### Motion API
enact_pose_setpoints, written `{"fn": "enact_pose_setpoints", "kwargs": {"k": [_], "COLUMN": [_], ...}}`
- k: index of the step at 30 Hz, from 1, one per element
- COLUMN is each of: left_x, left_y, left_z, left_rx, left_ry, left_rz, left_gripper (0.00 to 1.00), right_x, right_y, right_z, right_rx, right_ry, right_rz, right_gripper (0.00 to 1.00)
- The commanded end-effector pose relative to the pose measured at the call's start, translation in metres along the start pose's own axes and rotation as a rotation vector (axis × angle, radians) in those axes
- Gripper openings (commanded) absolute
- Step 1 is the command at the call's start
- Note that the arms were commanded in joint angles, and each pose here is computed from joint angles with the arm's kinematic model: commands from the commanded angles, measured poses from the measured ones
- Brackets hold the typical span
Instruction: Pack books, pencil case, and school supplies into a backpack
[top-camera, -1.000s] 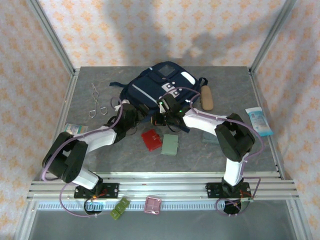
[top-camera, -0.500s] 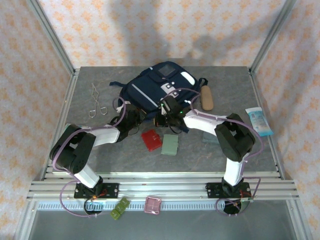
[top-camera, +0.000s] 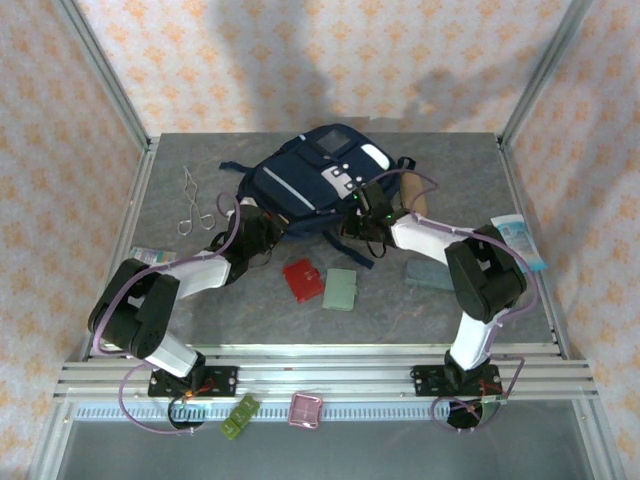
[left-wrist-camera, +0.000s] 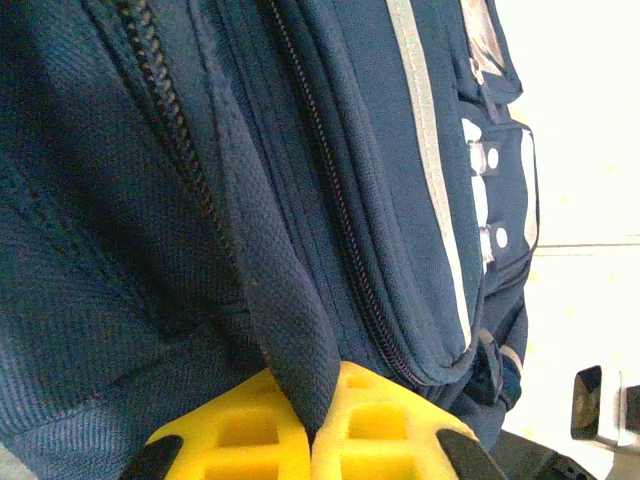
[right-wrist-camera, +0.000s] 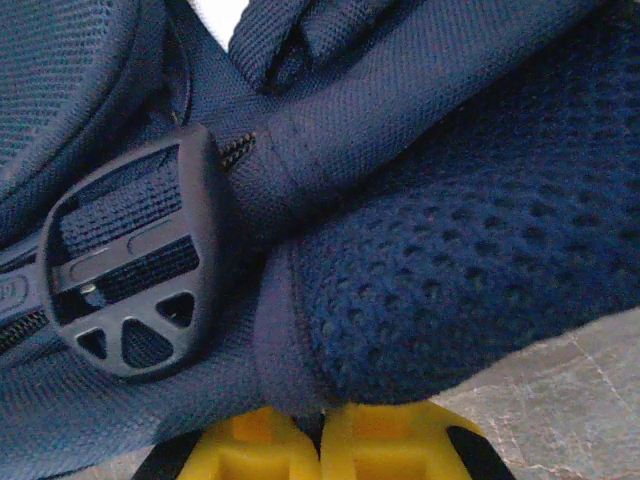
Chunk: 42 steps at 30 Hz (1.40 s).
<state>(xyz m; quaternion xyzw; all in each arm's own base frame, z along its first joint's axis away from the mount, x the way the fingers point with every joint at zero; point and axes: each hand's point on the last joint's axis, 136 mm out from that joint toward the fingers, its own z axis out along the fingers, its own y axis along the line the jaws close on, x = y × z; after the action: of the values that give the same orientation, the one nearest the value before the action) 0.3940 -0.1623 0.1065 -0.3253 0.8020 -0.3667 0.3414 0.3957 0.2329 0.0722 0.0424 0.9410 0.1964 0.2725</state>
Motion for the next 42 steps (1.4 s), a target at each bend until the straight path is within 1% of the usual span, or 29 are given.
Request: {"fn": "enact_pose_setpoints", "kwargs": {"k": [1, 5, 10, 12, 15, 18, 22, 23, 25, 26, 27, 28, 30, 31, 35, 39, 42], "left_x": [-0.033, -0.035, -0.047, -0.059, -0.082, -0.106, -0.127, -0.13, -0.13, -0.129, -0.127, -0.125, -0.116, -0.111, -0.083, -0.055, -0.027], "left_y": [0.013, 0.01, 0.004, 0.003, 0.0, 0.001, -0.001, 0.0, 0.002, 0.005, 0.008, 0.01, 0.013, 0.012, 0.003, -0.015, -0.033], "left_z": [-0.01, -0.004, 0.009, 0.016, 0.02, 0.019, 0.02, 0.02, 0.021, 0.021, 0.02, 0.018, 0.015, 0.014, 0.004, -0.003, 0.001], "left_rx": [-0.062, -0.067, -0.109, -0.139, -0.158, -0.207, -0.231, -0.245, -0.264, -0.277, -0.286, -0.289, -0.272, -0.262, -0.21, -0.148, -0.12], "left_ry": [-0.113, -0.109, -0.119, -0.138, -0.183, -0.239, -0.28, -0.283, -0.273, -0.268, -0.264, -0.259, -0.233, -0.218, -0.169, -0.123, -0.064], "left_rz": [0.02, 0.04, 0.11, 0.133, 0.144, 0.176, 0.204, 0.212, 0.228, 0.235, 0.235, 0.235, 0.225, 0.221, 0.228, 0.247, 0.305], "left_gripper": [0.0, 0.0, 0.0, 0.0, 0.0, 0.0, 0.0, 0.0, 0.0, 0.06, 0.2, 0.3, 0.44, 0.48, 0.53, 0.55, 0.57], "right_x": [-0.059, -0.053, -0.034, -0.019, 0.01, 0.04, 0.066, 0.069, 0.066, 0.061, 0.058, 0.055, 0.044, 0.039, 0.012, 0.001, 0.003], "right_y": [-0.057, -0.048, -0.031, -0.023, -0.005, 0.02, 0.061, 0.066, 0.071, 0.074, 0.076, 0.078, 0.079, 0.077, 0.053, 0.017, -0.015], "right_z": [-0.026, -0.032, -0.059, -0.062, -0.054, -0.046, -0.047, -0.049, -0.056, -0.062, -0.068, -0.074, -0.088, -0.094, -0.108, -0.1, -0.088], "right_rx": [0.21, 0.176, 0.108, 0.07, -0.009, -0.084, -0.241, -0.269, -0.281, -0.285, -0.292, -0.299, -0.314, -0.324, -0.299, -0.235, -0.168], "right_ry": [-0.242, -0.218, -0.201, -0.159, -0.067, 0.004, 0.084, 0.099, 0.101, 0.094, 0.087, 0.081, 0.064, 0.058, 0.001, 0.006, 0.044], "right_rz": [0.117, 0.116, 0.08, 0.062, 0.036, -0.034, -0.11, -0.117, -0.132, -0.143, -0.153, -0.156, -0.145, -0.132, -0.021, 0.127, 0.251], "right_gripper": [0.0, 0.0, 0.0, 0.0, 0.0, 0.0, 0.0, 0.03, 0.18, 0.25, 0.31, 0.36, 0.41, 0.42, 0.51, 0.51, 0.51]}}
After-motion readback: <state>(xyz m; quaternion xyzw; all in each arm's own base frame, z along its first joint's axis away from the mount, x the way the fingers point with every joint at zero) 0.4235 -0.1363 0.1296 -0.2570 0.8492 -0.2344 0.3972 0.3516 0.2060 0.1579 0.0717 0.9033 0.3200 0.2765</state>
